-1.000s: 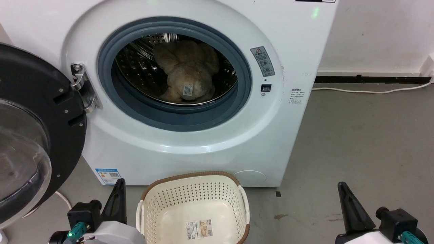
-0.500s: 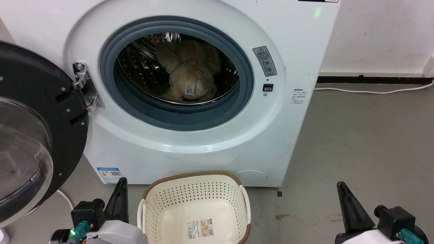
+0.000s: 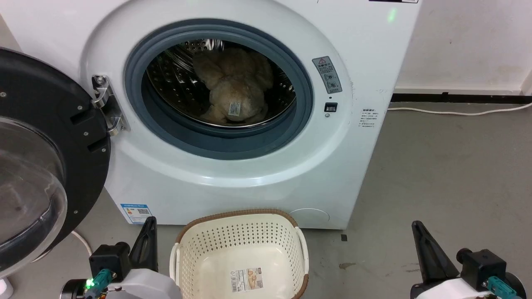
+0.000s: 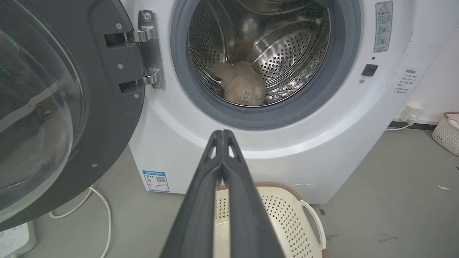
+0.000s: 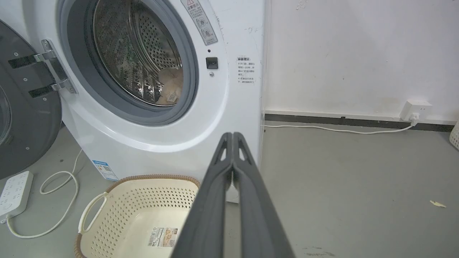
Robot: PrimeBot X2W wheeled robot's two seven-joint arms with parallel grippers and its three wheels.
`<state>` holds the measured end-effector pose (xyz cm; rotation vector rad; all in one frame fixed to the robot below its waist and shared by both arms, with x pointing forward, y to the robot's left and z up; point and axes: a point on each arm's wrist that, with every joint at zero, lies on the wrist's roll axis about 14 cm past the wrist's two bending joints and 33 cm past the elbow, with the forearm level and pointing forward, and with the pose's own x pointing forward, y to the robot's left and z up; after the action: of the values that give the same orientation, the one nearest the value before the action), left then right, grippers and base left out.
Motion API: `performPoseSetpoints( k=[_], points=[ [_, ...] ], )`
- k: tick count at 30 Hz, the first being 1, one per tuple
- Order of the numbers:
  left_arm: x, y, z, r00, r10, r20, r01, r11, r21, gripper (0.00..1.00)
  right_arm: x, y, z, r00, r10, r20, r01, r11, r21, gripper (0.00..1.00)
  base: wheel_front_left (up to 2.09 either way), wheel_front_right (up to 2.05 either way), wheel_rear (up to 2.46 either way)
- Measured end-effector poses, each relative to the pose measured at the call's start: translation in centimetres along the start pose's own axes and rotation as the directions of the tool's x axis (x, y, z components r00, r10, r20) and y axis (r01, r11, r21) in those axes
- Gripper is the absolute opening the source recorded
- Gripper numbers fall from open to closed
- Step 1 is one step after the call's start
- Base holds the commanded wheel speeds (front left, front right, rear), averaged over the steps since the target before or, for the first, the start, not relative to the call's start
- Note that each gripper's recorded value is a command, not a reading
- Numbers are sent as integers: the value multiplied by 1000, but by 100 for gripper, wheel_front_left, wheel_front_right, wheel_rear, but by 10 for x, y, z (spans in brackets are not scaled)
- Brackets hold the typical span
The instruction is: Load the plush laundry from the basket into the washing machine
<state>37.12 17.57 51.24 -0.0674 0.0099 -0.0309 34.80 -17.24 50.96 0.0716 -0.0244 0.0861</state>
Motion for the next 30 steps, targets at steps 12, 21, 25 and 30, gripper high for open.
performPoseSetpoints(
  k=[12,21,25,30],
  points=[
    [0,-1,1,1000,4,1,-4,1000,11,0,5,2,3,1000,9,-4,-9,1000,-13,0,0,0,0],
    [-1,-2,2,1000,2,-1,-2,1000,22,0,6,3,3,1000,14,-11,-15,999,-29,0,0,0,0],
    [-1,-1,2,1000,5,-2,-5,1000,29,0,7,4,3,1000,16,-16,-17,999,-32,0,0,0,0],
    [-1,0,3,1000,9,-1,-9,999,42,0,7,5,2,1000,18,-22,-19,999,-38,0,0,0,0]
  ],
)
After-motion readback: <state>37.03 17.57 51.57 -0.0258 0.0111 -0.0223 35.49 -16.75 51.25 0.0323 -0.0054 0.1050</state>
